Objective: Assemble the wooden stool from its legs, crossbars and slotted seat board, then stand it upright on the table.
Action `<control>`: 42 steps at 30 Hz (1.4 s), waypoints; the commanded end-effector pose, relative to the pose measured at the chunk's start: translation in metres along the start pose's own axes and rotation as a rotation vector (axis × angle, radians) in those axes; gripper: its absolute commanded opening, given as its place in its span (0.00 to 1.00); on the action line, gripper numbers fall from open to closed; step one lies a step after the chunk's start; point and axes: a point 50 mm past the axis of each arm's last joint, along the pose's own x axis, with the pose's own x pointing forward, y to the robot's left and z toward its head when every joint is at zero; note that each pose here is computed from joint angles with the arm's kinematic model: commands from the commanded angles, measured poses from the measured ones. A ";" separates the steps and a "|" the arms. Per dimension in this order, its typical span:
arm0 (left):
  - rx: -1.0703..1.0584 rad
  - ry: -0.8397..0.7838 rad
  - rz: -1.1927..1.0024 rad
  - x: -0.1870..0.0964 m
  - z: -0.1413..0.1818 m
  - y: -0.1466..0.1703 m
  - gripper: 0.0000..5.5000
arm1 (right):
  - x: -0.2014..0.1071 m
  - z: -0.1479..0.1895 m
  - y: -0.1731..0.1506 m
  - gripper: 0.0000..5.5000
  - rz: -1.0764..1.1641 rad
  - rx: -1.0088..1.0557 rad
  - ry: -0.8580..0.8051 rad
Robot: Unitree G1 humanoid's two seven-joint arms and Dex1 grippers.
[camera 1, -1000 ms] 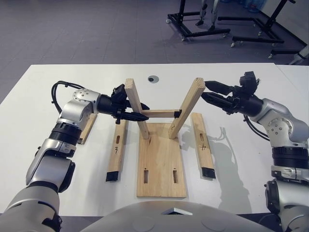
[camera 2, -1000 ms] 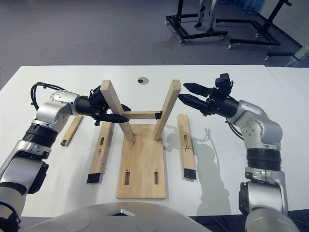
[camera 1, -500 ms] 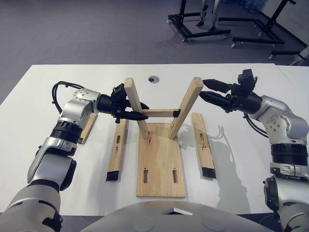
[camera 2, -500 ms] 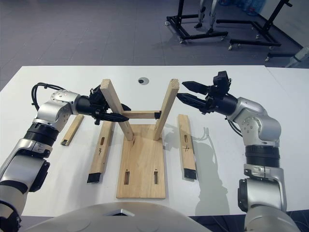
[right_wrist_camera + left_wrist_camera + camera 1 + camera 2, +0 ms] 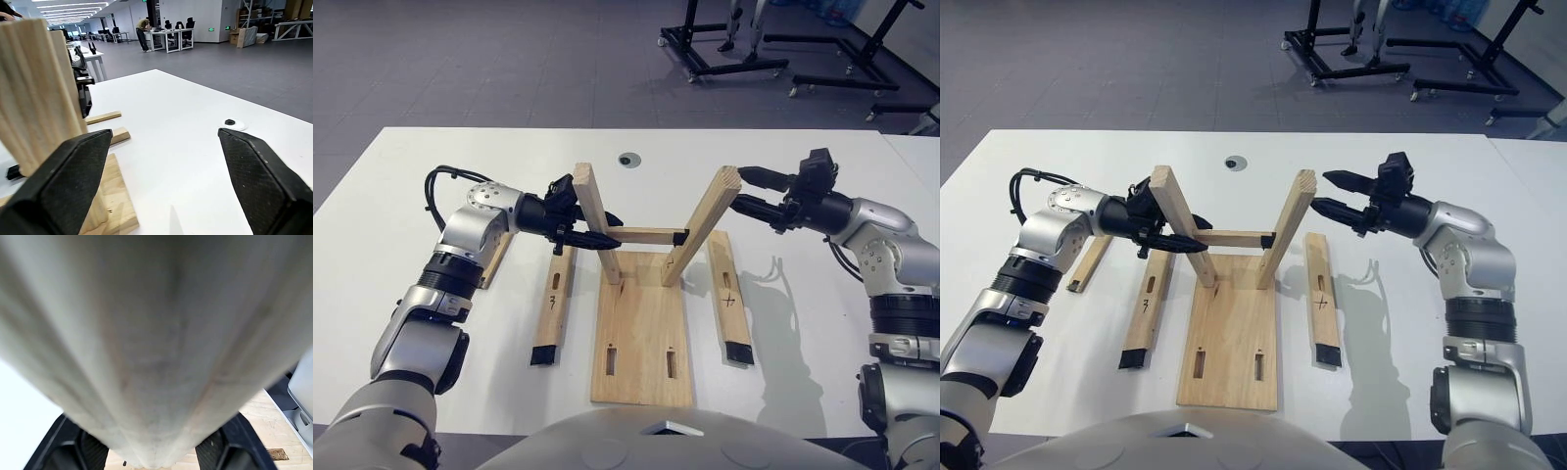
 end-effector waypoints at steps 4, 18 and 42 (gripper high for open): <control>-0.115 0.100 0.056 0.006 -0.035 -0.002 0.37 | 0.004 0.003 -0.006 0.73 -0.102 -0.048 -0.055; -0.076 -0.064 0.149 -0.018 -0.011 -0.012 0.71 | -0.003 -0.019 0.017 0.73 -0.189 -0.002 -0.119; 0.107 -0.608 0.485 -0.042 0.109 -0.015 0.71 | -0.004 -0.015 0.047 0.73 -0.267 0.059 -0.254</control>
